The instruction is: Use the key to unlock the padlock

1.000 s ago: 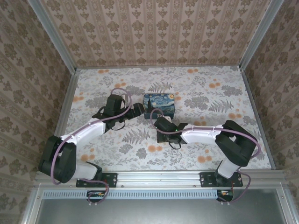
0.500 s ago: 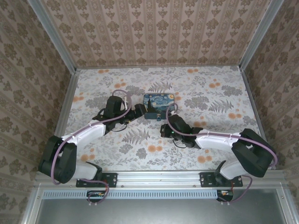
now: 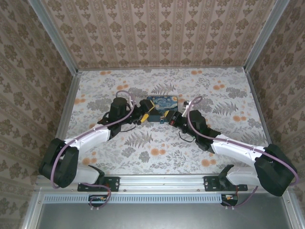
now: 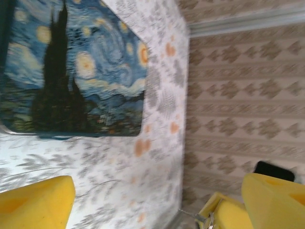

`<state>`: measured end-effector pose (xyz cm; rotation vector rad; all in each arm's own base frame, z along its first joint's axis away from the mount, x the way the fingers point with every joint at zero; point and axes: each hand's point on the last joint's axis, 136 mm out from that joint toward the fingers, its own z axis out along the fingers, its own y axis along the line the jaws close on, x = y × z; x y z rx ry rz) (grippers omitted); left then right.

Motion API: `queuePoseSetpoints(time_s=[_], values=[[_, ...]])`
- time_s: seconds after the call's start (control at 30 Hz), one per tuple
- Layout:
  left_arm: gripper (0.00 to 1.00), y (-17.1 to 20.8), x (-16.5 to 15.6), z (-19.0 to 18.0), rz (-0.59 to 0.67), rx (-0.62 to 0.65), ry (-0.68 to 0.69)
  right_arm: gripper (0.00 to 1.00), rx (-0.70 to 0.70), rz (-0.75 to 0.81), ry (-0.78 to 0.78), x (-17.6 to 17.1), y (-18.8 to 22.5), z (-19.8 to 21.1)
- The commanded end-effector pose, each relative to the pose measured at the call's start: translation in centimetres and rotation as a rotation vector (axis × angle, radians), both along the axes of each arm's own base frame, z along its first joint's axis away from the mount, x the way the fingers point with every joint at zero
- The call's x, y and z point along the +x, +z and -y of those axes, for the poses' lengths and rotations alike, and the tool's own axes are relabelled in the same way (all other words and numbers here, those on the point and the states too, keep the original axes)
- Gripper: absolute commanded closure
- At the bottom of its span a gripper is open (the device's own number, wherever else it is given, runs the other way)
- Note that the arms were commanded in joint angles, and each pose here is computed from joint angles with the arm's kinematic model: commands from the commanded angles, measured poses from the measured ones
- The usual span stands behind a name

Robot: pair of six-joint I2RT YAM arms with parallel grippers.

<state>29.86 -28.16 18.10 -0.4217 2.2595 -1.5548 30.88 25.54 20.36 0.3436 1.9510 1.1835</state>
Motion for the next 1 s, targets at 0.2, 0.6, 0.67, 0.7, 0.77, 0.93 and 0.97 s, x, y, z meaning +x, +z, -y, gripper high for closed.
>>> queuePoseSetpoints(time_s=[0.2,0.6,0.67,0.7,0.77,0.93,0.97], values=[[0.24,3.5,1.9,1.8,-0.087,-0.347,0.141,1.00,0.222,0.119,-0.041,1.9,7.1,-1.0],[0.26,4.9,2.6,3.6,-0.128,-0.573,0.185,1.00,0.241,0.098,-0.027,2.6,6.7,-3.1],[0.26,5.0,2.6,3.8,-0.128,-0.590,0.187,1.00,0.242,0.088,-0.034,2.7,6.2,-3.1],[0.26,5.0,2.6,3.8,-0.128,-0.596,0.186,1.00,0.244,0.087,-0.037,2.7,6.0,-3.2],[0.26,5.0,2.5,3.9,-0.130,-0.608,0.189,1.00,0.243,0.079,-0.043,2.8,5.5,-3.1],[0.26,5.5,2.0,4.2,-0.134,-0.641,0.176,1.00,0.248,0.081,-0.056,2.9,5.3,-3.0],[0.27,5.6,2.0,4.3,-0.133,-0.647,0.175,1.00,0.239,0.071,-0.060,3.1,4.8,-3.1]])
